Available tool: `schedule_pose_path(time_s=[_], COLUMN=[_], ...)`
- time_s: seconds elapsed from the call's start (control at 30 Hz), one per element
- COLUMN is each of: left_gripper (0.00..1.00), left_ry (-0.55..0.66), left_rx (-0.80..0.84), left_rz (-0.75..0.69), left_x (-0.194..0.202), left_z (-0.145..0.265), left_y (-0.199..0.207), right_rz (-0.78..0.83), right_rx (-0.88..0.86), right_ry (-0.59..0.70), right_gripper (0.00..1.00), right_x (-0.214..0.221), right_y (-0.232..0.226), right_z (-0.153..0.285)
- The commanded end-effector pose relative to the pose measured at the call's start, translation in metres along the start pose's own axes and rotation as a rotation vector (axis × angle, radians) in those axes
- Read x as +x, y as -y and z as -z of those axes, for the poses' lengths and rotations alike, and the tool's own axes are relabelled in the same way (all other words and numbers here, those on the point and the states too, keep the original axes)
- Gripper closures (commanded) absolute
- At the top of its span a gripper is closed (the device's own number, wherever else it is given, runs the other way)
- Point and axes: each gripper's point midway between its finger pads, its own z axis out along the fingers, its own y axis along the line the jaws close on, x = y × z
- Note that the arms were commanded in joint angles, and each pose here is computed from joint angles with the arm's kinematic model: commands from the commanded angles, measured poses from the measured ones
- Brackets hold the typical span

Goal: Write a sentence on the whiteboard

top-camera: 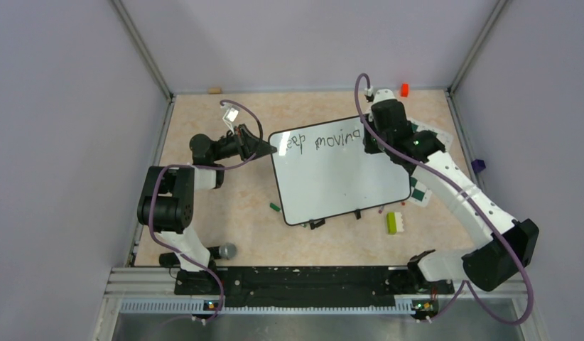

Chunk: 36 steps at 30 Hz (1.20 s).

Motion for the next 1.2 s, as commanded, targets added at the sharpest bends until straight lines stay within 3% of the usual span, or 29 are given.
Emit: schedule_pose_path(time_s=[0.0, 0.27, 0.6, 1.17], left_gripper=[0.90, 0.90, 0.90, 0.86], left_ry=[-0.036, -0.035, -0.035, -0.042], left_rx=[0.051, 0.050, 0.051, 0.058], left_rz=[-0.133, -0.133, -0.135, -0.137], left_x=[0.001, 0.001, 0.001, 0.009], left_z=[0.003, 0.003, 0.003, -0.001], left_y=[0.018, 0.017, 0.018, 0.014], right_rz=[-0.009, -0.016, -0.054, -0.056], right_rx=[-0.006, -0.059, -0.113, -0.219], right_ry=[-0.016, -0.035, 0.038, 0.152], right_gripper=[1.00, 1.00, 1.00, 1.00], right_x=[0.011, 0.019, -0.007, -0.025], right_y=[0.004, -0.004, -0.015, -0.018], right_z=[0.005, 0.006, 0.014, 0.071])
